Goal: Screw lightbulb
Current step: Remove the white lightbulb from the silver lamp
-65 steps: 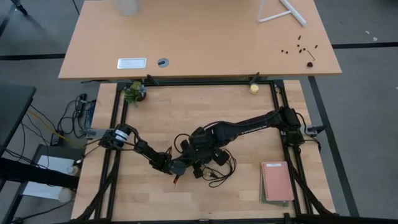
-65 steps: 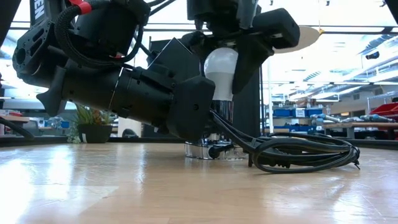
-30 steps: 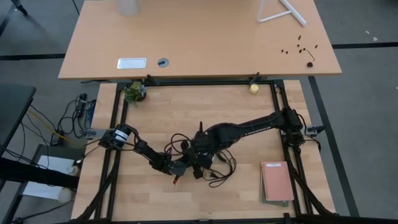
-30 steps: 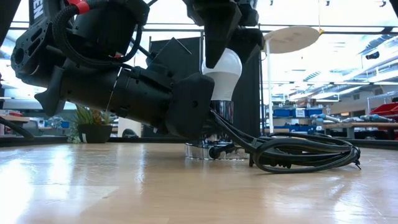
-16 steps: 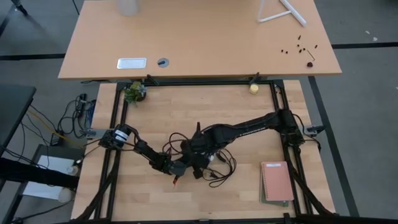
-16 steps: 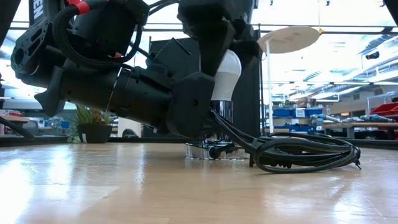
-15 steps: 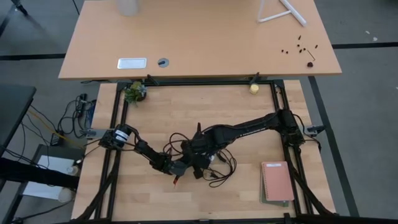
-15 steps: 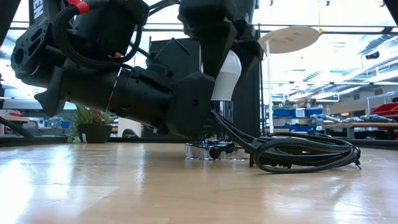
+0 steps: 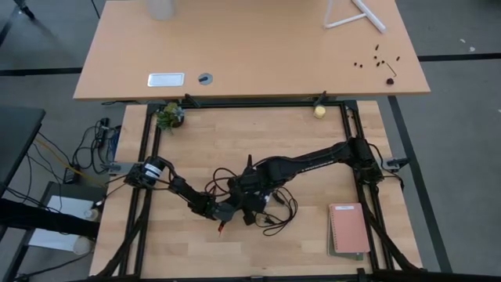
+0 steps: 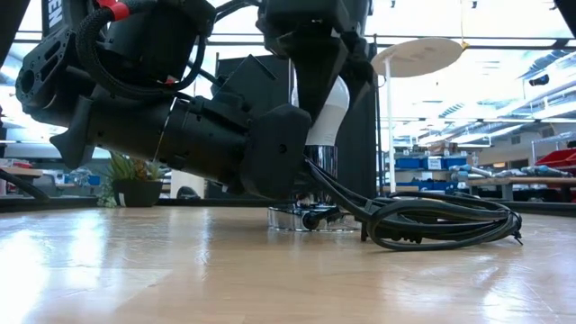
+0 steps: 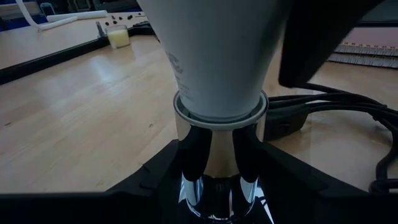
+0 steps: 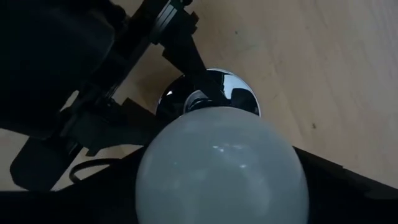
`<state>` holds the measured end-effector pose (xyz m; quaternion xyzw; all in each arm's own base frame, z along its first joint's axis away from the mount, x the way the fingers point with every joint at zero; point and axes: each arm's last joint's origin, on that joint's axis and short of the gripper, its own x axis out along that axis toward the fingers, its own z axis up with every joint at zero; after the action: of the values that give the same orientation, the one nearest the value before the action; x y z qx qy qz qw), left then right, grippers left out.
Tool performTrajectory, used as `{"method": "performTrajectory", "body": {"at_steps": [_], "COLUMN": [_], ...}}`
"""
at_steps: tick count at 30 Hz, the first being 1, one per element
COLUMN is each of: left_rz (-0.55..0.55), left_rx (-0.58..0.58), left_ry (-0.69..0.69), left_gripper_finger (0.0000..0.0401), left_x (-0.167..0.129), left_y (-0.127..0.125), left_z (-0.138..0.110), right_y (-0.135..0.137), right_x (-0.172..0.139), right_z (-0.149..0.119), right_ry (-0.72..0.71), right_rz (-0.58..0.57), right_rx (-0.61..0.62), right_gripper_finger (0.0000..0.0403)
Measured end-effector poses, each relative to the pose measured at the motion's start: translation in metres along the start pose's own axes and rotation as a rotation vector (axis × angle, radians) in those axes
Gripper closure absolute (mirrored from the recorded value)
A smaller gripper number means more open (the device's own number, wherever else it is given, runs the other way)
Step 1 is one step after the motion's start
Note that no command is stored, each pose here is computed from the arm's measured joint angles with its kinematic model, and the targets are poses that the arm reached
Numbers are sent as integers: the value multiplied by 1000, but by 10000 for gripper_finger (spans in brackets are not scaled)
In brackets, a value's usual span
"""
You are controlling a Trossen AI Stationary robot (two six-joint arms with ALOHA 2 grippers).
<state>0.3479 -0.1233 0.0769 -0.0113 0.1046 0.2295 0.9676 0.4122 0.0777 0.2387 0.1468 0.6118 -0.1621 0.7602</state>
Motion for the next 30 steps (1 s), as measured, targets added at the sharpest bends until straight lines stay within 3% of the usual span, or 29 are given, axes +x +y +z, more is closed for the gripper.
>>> {"method": "performTrajectory", "body": {"at_steps": [6, 11, 17, 30], "left_rz": [0, -1, -2, 0], "left_rx": [1, 3, 8, 36], "left_ry": [1, 1, 3, 8], "left_gripper_finger": [213, 213, 213, 213], "left_x": [0, 0, 0, 0], "left_y": [0, 0, 0, 0], "left_z": [0, 0, 0, -1], "right_y": [-1, -1, 0, -1], "right_x": [0, 0, 0, 0], "right_z": [0, 1, 1, 2], "right_ry": [11, 11, 9, -15], "right_rz": [4, 17, 37, 35], "right_rx": [-45, -227, -605, -1382], "right_gripper_finger": [144, 147, 123, 127]}}
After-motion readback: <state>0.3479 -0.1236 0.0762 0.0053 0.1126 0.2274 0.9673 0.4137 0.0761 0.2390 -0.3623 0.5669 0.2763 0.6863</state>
